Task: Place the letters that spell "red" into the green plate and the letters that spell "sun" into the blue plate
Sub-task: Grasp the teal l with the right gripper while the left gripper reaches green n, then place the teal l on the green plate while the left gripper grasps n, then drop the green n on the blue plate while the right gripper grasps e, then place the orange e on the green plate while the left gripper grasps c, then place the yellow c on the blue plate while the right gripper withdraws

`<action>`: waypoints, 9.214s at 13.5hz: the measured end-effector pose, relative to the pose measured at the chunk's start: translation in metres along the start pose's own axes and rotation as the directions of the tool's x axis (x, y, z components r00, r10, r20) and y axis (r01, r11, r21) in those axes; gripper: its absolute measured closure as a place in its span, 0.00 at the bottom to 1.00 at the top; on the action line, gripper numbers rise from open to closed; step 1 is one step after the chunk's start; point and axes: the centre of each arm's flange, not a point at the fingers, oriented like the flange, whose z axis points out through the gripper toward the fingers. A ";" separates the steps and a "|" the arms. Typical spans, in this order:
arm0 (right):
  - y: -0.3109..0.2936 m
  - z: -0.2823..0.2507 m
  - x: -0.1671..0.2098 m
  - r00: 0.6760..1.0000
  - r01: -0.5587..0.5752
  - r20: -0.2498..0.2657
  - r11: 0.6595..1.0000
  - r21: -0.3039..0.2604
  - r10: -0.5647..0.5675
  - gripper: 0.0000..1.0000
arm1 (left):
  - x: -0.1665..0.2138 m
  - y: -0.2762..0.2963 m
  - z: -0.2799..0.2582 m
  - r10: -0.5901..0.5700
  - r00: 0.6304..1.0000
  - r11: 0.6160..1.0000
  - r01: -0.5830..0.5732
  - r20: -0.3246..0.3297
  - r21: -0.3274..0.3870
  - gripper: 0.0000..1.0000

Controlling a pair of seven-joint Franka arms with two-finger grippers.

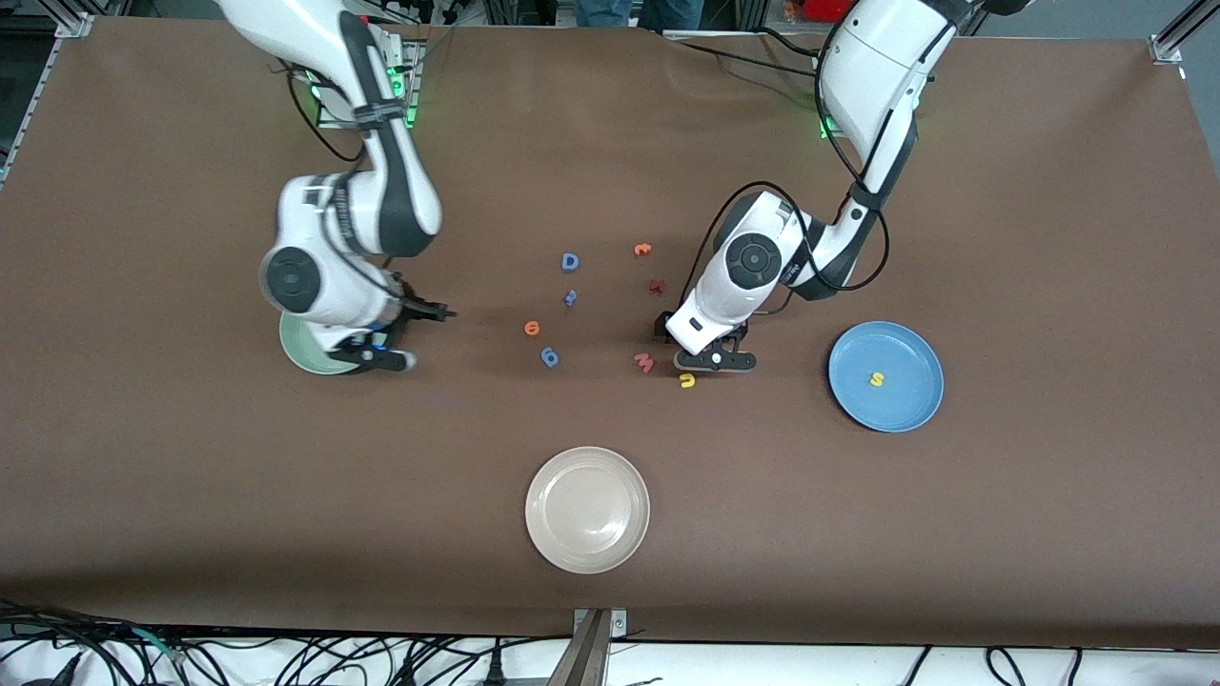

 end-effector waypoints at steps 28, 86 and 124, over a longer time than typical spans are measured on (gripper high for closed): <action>0.195 0.085 0.051 0.994 0.079 0.090 0.982 -0.170 -0.065 0.45 | -0.018 0.010 0.003 -0.045 0.995 0.993 0.054 -0.084 0.105 0.48; -0.170 0.122 -0.031 0.977 -0.185 -0.088 0.977 0.105 0.194 0.72 | 0.085 -0.070 -0.105 -0.159 0.986 0.987 0.159 0.046 0.006 0.00; 0.138 0.081 0.059 0.988 -0.005 0.151 0.999 -0.037 0.010 0.46 | 0.072 0.027 -0.004 -0.209 0.975 0.971 0.215 -0.071 0.102 0.73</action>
